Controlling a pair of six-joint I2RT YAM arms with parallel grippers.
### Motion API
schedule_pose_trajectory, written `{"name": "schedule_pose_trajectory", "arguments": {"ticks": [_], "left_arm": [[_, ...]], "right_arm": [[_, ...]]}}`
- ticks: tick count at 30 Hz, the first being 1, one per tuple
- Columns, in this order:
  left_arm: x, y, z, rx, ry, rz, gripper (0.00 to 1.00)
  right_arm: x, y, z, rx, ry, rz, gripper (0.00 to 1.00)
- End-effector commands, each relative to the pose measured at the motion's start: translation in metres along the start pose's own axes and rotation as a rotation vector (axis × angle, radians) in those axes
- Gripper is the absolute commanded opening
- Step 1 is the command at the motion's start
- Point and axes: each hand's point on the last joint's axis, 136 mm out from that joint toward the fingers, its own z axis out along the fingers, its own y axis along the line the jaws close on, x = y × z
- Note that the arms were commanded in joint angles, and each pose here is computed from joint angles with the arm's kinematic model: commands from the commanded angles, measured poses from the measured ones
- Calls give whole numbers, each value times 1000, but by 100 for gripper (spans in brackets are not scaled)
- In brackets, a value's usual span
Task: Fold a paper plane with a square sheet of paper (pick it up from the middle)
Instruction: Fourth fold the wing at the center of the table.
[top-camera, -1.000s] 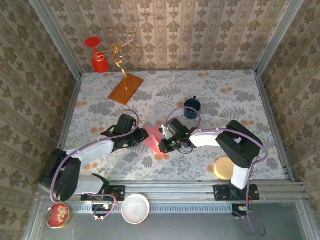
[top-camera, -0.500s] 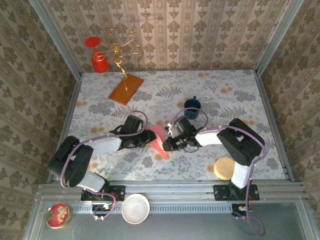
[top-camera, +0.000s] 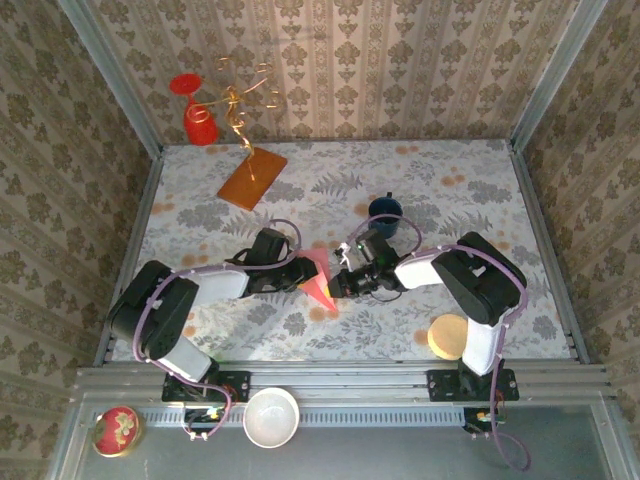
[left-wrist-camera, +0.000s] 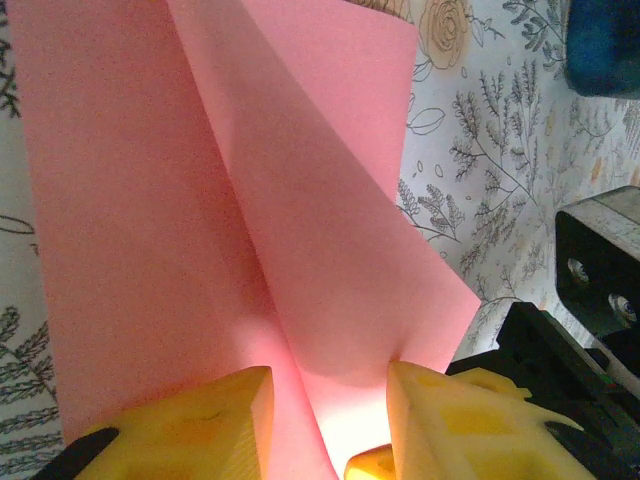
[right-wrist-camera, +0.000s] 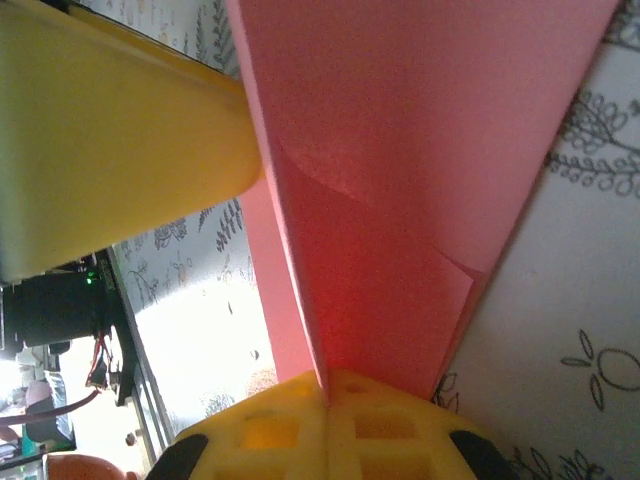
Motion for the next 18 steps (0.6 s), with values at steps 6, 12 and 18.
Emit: {"name": "schedule_pose_trajectory", "arguments": {"ticks": [6,12,18], "left_arm": [[2,3,0,-34,18,27,37],[5,13,3,-91,44,12,40],[12,32,6,-196,82,-23,47]], "right_arm": [[5,-3,0,-18,13,34,4],[6,-6,-1,-9,11,41,5],[8,-8,-1,4,9,58,10]]}}
